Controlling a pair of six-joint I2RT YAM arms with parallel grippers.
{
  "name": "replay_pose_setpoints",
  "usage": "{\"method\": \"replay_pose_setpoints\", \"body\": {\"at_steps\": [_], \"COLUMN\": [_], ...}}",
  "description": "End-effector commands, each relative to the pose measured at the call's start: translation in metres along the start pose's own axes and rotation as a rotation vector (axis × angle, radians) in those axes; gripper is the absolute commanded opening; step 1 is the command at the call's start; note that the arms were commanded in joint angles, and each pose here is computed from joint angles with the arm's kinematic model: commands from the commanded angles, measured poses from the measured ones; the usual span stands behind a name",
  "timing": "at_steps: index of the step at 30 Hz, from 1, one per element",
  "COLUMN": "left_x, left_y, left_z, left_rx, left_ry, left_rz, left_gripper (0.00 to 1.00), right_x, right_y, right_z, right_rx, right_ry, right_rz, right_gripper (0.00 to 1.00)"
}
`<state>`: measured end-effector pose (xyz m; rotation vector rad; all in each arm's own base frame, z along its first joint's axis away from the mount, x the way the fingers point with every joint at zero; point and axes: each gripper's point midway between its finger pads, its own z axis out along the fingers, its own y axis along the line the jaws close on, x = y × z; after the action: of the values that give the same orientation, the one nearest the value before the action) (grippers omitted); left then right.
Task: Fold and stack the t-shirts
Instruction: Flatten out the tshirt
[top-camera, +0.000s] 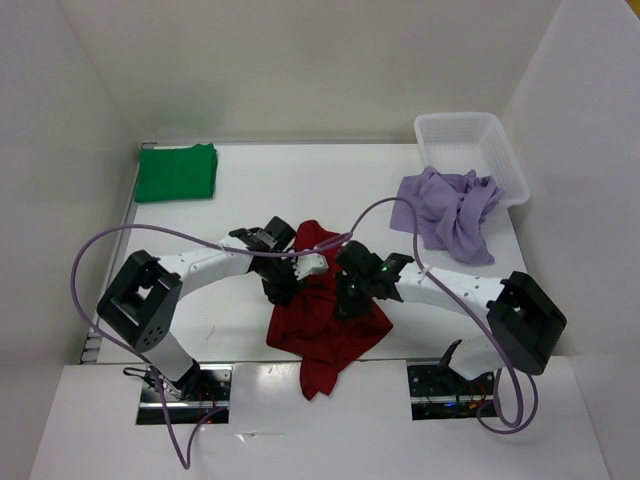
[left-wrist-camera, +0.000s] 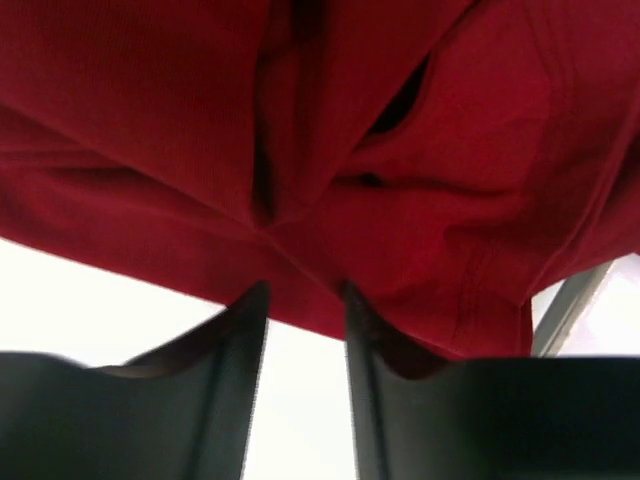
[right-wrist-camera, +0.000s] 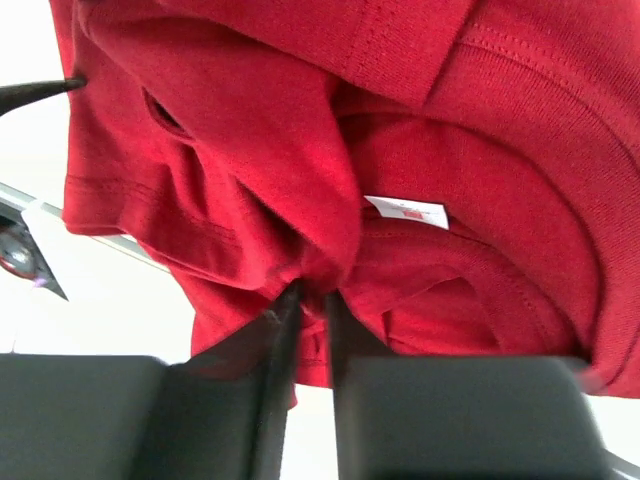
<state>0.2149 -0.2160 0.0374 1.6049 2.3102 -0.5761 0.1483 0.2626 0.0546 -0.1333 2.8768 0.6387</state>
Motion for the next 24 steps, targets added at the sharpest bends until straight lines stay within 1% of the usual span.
{"method": "replay_pose_setpoints", "body": {"at_steps": [1,2,3,4,5,6,7,8,9,10,11,12,13,14,16,17,18,19,20,21,22,23,24], "left_x": [-0.001,-0.005,-0.005,-0.003,-0.005,-0.003,-0.007,-0.002,0.0,0.006,0.012,0.016,0.023,0.036,0.05,0.064,0.066,0.068,0.056,0.044,0.026,0.001,-0.02], "left_y": [-0.004,-0.003,-0.003,0.001,0.008,0.015,0.025,0.043,0.055,0.077,0.089,0.099,0.104,0.12,0.131,0.137,0.139,0.134,0.125,0.111,0.101,0.081,0.063], "left_z": [0.009,0.007,0.008,0.007,0.003,-0.002,-0.013,-0.025,-0.038,-0.066,-0.08,-0.096,-0.113,-0.133,-0.153,-0.165,-0.17,-0.17,-0.163,-0.162,-0.161,-0.153,-0.148], "left_rx": [0.04,0.035,0.04,0.018,-0.03,-0.078,-0.141,-0.229,-0.283,-0.383,-0.428,-0.472,-0.513,-0.574,-0.627,-0.659,-0.67,-0.646,-0.599,-0.565,-0.534,-0.481,-0.408], "left_ry": [-0.011,-0.02,-0.011,0.002,-0.001,0.009,-0.009,0.009,0.007,-0.005,-0.004,-0.004,-0.004,0.014,0.032,0.053,0.048,0.061,0.034,0.005,-0.042,-0.093,-0.166], "left_rz": [-0.012,-0.008,-0.012,-0.012,-0.019,-0.023,-0.018,-0.012,-0.021,-0.056,-0.042,-0.049,-0.054,-0.07,-0.09,-0.112,-0.122,-0.116,-0.083,-0.058,-0.023,0.045,0.073], "left_gripper": [0.42,0.29,0.19,0.08,0.01,0.0,0.0,0.0,0.0,0.0,0.0,0.0,0.0,0.0,0.0,0.0,0.0,0.0,0.04,0.22,0.33,0.44,0.54], "right_x": [-0.002,-0.002,-0.007,-0.007,-0.01,-0.014,-0.024,-0.031,-0.037,-0.051,-0.057,-0.068,-0.079,-0.087,-0.087,-0.095,-0.096,-0.092,-0.097,-0.1,-0.11,-0.12,-0.126], "right_y": [0.003,0.001,0.003,-0.001,-0.006,-0.007,-0.018,-0.024,-0.03,-0.046,-0.053,-0.052,-0.062,-0.065,-0.075,-0.077,-0.08,-0.086,-0.085,-0.083,-0.074,-0.07,-0.066], "right_z": [0.003,0.006,0.004,0.008,0.005,0.005,0.002,-0.003,-0.014,-0.023,-0.031,-0.045,-0.053,-0.061,-0.069,-0.077,-0.078,-0.08,-0.086,-0.09,-0.104,-0.116,-0.128], "right_rx": [-0.02,-0.005,-0.007,0.014,0.041,0.066,0.114,0.135,0.155,0.189,0.191,0.164,0.167,0.165,0.214,0.235,0.258,0.294,0.307,0.304,0.282,0.267,0.252], "right_ry": [-0.011,-0.012,-0.028,-0.027,-0.028,-0.034,-0.068,-0.088,-0.11,-0.15,-0.171,-0.222,-0.259,-0.281,-0.277,-0.306,-0.302,-0.282,-0.301,-0.306,-0.351,-0.392,-0.422], "right_rz": [-0.01,-0.009,-0.019,-0.026,-0.016,-0.014,-0.004,0.011,0.032,0.075,0.106,0.128,0.176,0.198,0.212,0.22,0.222,0.226,0.213,0.213,0.21,0.216,0.214], "right_gripper": [0.15,0.09,0.0,0.0,0.0,0.0,0.0,0.0,0.0,0.0,0.0,0.0,0.0,0.0,0.0,0.0,0.0,0.0,0.0,0.0,0.0,0.0,0.0]}}
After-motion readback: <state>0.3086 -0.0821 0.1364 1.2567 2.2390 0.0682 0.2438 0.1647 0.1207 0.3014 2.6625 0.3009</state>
